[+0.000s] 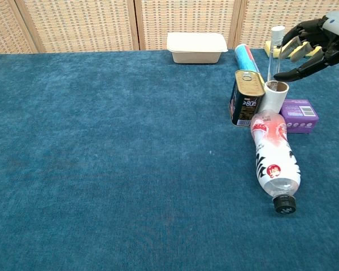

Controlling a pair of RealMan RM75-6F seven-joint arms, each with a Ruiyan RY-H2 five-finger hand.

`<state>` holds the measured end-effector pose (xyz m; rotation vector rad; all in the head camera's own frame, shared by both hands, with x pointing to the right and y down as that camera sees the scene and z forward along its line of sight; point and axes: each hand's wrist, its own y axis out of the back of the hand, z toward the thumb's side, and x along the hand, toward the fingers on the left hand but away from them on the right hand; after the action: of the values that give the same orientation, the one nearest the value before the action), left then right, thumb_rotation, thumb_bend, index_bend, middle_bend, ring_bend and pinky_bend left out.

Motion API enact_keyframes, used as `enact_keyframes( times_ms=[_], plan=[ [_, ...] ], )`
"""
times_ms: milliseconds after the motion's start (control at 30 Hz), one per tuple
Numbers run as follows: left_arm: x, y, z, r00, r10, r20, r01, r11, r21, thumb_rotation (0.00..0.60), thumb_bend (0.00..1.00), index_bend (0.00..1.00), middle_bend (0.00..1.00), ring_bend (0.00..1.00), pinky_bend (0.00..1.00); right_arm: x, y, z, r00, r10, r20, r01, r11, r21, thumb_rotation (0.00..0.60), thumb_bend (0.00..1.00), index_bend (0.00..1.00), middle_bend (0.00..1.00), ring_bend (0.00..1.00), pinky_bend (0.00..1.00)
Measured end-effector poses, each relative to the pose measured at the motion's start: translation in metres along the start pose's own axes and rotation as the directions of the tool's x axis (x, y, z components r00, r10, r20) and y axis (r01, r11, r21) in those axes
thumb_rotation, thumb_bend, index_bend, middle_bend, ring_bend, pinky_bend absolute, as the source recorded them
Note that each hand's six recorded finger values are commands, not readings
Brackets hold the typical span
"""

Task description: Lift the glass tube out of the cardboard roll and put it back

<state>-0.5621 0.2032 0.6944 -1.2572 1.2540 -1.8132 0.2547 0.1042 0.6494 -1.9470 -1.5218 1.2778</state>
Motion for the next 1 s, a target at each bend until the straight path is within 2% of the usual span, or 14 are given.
enact_keyframes(
  times_ms=[1000],
  plan=[
    [-0.005,0.000,-0.005,1.000,0.004,-0.023,-0.004,1.000,-0.003,0.600,0.15,0.47,0.43,0.24,0.33,-0.015,-0.012,-0.001,1.000,0.020,0.016,-0.021,0.997,0.069,0.600,0.20,0.38,0.41,0.39,0.42]
  ],
)
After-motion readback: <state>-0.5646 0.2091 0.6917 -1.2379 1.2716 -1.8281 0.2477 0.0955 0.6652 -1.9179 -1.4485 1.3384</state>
